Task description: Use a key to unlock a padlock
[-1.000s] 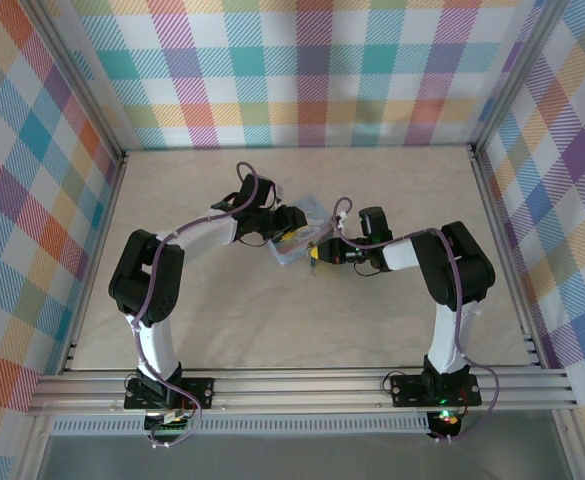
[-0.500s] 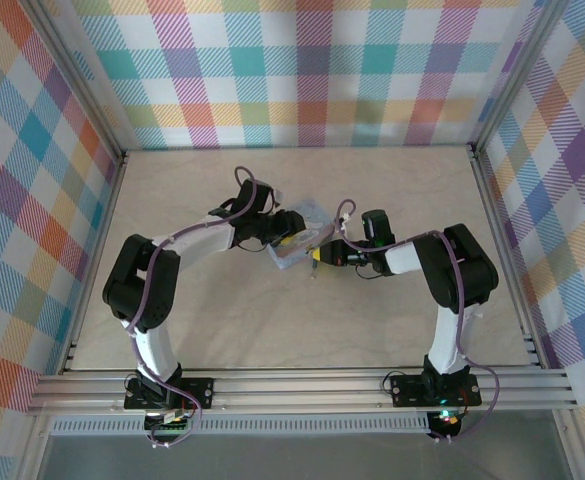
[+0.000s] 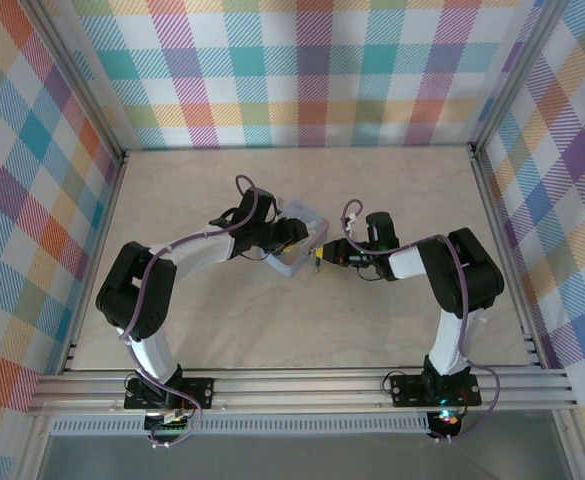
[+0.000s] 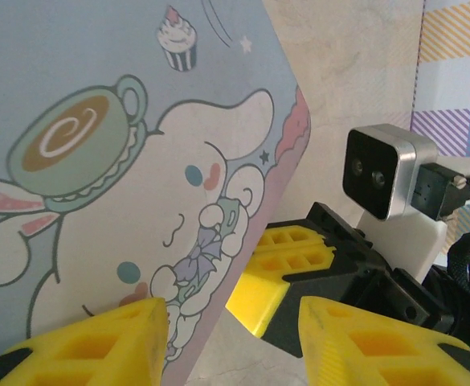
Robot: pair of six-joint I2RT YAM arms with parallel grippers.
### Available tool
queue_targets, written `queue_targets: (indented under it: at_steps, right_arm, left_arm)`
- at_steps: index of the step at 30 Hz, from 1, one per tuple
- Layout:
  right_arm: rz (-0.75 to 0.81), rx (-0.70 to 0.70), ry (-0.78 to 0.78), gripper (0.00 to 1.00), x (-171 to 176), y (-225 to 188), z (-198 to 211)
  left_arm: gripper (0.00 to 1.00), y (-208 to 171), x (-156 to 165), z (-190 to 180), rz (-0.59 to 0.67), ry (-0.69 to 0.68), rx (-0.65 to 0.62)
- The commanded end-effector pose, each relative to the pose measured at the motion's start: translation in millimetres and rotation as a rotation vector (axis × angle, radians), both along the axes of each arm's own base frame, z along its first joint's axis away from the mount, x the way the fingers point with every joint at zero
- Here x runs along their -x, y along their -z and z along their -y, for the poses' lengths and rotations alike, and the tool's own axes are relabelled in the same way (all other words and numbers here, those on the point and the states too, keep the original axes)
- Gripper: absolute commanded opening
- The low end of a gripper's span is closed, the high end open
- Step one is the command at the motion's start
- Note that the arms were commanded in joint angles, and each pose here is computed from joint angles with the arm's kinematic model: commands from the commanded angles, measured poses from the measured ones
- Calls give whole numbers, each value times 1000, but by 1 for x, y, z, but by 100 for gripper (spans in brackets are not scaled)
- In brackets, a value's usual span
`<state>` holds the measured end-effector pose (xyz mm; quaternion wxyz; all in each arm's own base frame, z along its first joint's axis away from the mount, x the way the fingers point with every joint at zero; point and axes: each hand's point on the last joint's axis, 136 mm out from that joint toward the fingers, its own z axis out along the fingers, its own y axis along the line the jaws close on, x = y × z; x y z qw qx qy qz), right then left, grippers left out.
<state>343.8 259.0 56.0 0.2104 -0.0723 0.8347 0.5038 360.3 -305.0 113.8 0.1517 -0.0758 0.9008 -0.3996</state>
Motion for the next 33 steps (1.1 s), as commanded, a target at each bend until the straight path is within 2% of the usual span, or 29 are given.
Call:
queue_targets:
  at_steps: [1,19,33]
  right_arm:
    - [46,-43,35,0,-10,-21,1]
    - [-12,-106,116,0,-23,-21,0]
    - [21,-18,135,0,-23,-21,10]
  left_arm:
    - [47,21,22,-2,-86,4,-42]
    - [48,21,24,0,-84,13,-41]
    - [52,10,19,-2,-50,4,-43]
